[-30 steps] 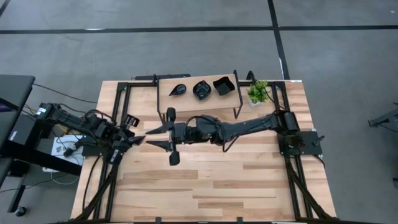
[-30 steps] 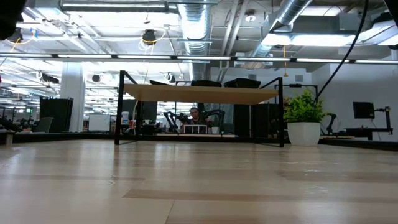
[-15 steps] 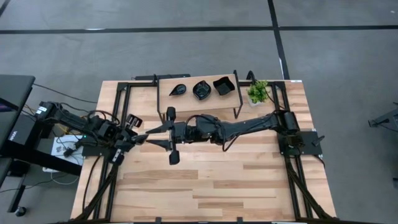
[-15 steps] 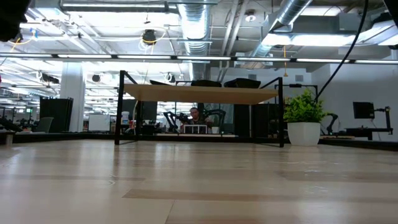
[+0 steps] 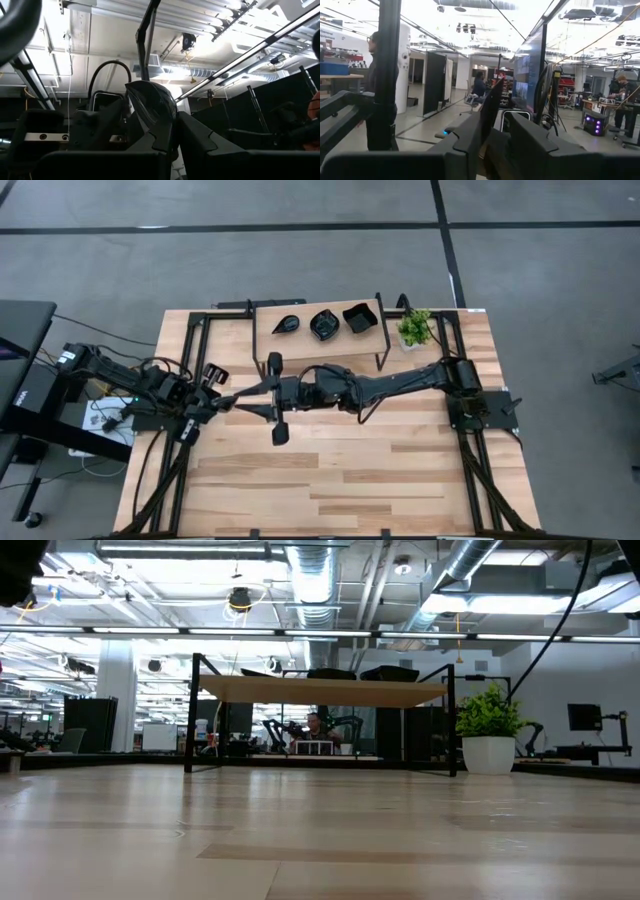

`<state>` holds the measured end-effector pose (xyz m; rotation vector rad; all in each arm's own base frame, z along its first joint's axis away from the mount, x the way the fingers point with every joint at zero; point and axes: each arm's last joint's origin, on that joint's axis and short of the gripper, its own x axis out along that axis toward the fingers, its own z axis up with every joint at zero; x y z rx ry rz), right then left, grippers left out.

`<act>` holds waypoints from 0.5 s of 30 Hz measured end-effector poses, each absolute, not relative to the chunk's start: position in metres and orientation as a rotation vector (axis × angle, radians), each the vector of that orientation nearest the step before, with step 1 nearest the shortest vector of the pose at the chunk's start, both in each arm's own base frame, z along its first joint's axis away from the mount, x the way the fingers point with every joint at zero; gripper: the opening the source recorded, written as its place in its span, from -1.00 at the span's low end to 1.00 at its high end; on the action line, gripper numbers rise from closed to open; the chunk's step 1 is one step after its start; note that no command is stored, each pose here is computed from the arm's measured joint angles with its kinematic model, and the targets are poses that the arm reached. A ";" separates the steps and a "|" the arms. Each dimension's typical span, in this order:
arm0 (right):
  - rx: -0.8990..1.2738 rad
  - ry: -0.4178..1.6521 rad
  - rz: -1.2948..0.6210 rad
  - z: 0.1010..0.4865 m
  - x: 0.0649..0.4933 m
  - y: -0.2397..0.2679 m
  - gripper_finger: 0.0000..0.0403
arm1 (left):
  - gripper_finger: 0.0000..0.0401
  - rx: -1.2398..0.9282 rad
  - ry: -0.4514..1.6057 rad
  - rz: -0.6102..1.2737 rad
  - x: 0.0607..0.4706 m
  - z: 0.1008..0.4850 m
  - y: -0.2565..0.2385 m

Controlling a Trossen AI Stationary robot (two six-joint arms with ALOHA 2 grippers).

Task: Pick & Place Mini shaped plates
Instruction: Stack the black drop shaped plate on the black drop shaped plate on the shelf

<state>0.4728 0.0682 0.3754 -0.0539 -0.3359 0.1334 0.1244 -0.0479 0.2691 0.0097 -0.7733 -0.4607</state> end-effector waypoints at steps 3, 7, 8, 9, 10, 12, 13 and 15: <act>-0.056 -0.337 0.147 0.375 0.473 0.069 -0.60 | -0.87 0.010 -0.773 -0.461 0.124 0.269 -0.048; -0.058 -0.337 0.158 0.375 0.473 0.069 -0.73 | -0.87 0.010 -0.773 -0.459 0.124 0.269 -0.048; -0.058 -0.337 0.159 0.375 0.473 0.069 -0.76 | -0.87 0.007 -0.772 -0.455 0.125 0.269 -0.048; -0.058 -0.337 0.158 0.375 0.473 0.069 -0.79 | -0.87 0.002 -0.771 -0.455 0.125 0.269 -0.048; -0.058 -0.337 0.158 0.375 0.473 0.069 -0.82 | -0.87 -0.006 -0.769 -0.457 0.125 0.269 -0.048; -0.058 -0.338 0.159 0.375 0.473 0.069 -0.88 | -0.87 -0.024 -0.767 -0.454 0.124 0.269 -0.047; -0.058 -0.338 0.160 0.376 0.473 0.069 -0.90 | -0.87 -0.030 -0.767 -0.454 0.124 0.269 -0.047; -0.060 -0.339 0.171 0.376 0.473 0.069 -0.95 | -0.87 -0.044 -0.764 -0.459 0.124 0.269 -0.047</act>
